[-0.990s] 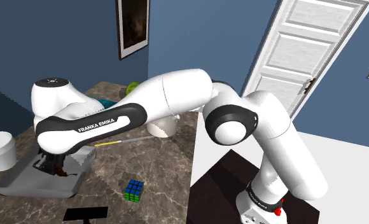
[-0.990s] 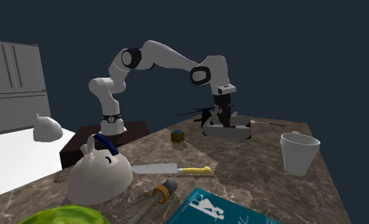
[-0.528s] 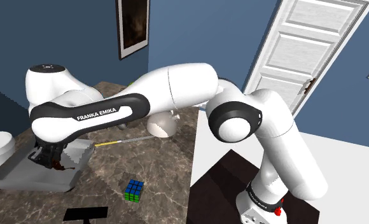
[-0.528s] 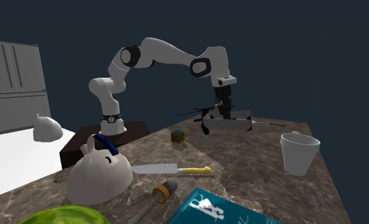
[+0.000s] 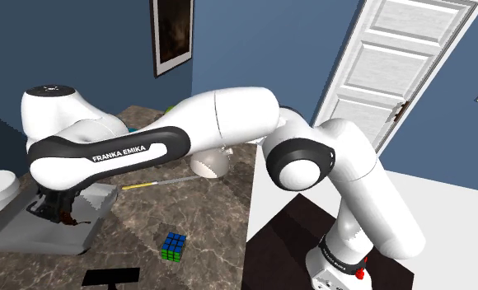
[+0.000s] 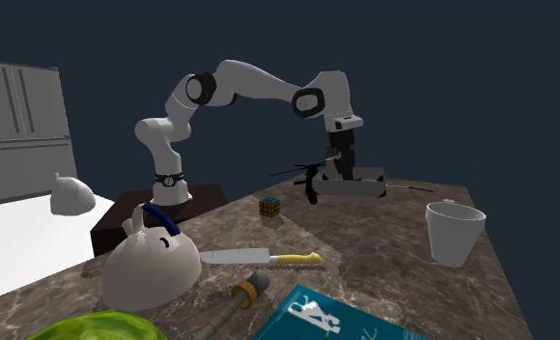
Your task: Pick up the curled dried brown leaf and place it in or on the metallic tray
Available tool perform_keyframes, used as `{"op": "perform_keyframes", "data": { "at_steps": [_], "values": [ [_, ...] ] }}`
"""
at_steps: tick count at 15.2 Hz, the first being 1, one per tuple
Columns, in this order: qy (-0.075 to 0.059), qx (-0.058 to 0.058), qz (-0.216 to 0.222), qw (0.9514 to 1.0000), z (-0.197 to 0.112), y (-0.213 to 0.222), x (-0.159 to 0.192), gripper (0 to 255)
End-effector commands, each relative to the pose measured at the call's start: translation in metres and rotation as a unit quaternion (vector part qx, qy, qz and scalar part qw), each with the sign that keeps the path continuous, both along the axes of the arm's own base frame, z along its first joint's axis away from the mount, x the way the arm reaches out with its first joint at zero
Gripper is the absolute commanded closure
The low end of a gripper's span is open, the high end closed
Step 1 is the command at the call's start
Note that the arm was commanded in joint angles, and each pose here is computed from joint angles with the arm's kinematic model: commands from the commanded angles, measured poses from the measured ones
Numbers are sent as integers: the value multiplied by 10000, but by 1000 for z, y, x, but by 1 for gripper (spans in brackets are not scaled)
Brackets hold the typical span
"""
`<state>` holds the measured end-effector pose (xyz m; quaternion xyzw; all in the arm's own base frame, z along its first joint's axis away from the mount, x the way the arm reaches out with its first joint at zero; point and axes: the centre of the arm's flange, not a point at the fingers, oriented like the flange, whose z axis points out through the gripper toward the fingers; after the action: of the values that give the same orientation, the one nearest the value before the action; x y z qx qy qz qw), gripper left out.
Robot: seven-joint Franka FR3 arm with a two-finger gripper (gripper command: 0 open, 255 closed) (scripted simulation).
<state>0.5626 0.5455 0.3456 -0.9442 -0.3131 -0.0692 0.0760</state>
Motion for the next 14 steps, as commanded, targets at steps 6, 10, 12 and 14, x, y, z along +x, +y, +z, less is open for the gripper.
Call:
{"op": "perform_keyframes", "data": {
  "at_steps": [6,10,12,14],
  "values": [
    [-3,2,0,10000,-36,1,0,255],
    [-3,2,0,10000,-57,1,0,255],
    [-3,2,0,10000,-62,1,0,255],
    [-3,2,0,10000,-62,1,0,255]
  ]
}}
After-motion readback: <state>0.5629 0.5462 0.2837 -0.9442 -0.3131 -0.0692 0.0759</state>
